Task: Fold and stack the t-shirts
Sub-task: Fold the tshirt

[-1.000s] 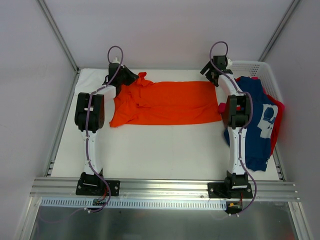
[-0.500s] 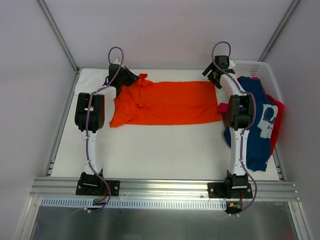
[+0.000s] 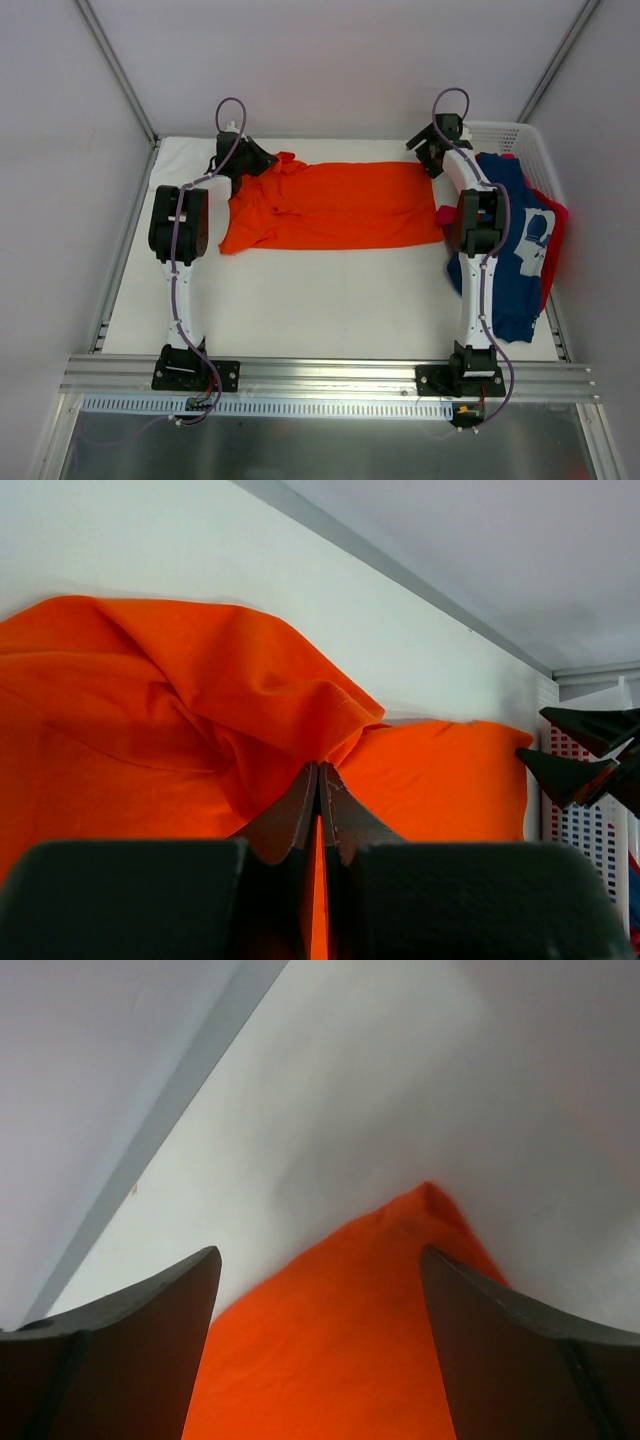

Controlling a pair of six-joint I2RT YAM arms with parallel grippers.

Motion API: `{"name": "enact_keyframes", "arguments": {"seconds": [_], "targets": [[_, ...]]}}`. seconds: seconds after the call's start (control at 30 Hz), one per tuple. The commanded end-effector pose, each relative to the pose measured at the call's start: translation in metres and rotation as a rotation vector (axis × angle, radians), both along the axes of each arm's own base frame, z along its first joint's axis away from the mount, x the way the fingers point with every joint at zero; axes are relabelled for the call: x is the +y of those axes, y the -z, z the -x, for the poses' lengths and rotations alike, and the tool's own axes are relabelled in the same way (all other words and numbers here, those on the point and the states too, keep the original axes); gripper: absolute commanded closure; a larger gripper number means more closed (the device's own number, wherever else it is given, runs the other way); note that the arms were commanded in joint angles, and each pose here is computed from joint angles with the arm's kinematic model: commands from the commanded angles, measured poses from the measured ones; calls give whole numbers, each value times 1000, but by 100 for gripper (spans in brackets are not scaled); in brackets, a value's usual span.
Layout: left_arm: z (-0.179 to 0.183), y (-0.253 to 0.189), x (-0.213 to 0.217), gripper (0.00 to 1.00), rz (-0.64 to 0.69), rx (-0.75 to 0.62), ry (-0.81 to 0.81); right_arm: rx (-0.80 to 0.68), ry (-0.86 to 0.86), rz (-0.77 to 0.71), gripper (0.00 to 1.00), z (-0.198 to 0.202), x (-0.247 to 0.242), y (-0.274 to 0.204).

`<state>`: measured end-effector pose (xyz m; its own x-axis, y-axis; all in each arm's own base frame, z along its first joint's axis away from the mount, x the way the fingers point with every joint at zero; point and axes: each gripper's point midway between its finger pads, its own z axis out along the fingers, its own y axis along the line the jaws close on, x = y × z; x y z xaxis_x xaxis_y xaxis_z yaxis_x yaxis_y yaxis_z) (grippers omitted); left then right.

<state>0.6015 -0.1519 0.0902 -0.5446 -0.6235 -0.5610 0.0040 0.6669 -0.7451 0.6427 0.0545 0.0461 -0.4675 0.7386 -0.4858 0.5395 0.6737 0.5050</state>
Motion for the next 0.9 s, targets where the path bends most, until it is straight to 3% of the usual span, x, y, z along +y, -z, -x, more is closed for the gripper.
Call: {"name": "enact_keyframes", "arguments": {"seconds": [0.0,0.33,0.47,0.67,0.7,0.73,0.77,0.83,0.87], "targets": [[-4,-48,3,100,34,-111,11,165,173,12,15,30,-67,38],[1,-43,0,100,75,-93,15,226,156,159,16,51,-86,29],[5,-46,-1,100,101,-93,19,253,119,157,47,56,-84,32],[12,-46,-2,100,150,-95,19,293,52,144,62,57,-76,33],[13,-45,-2,100,154,-93,19,300,41,143,67,57,-75,33],[13,-46,-2,100,160,-100,17,312,35,146,82,59,-75,34],[14,-42,-2,100,171,-88,16,310,31,155,89,58,-76,32],[14,-41,1,100,185,-89,16,319,28,170,100,61,-78,32],[14,-38,1,100,191,-82,16,321,24,173,100,62,-78,32]]}}
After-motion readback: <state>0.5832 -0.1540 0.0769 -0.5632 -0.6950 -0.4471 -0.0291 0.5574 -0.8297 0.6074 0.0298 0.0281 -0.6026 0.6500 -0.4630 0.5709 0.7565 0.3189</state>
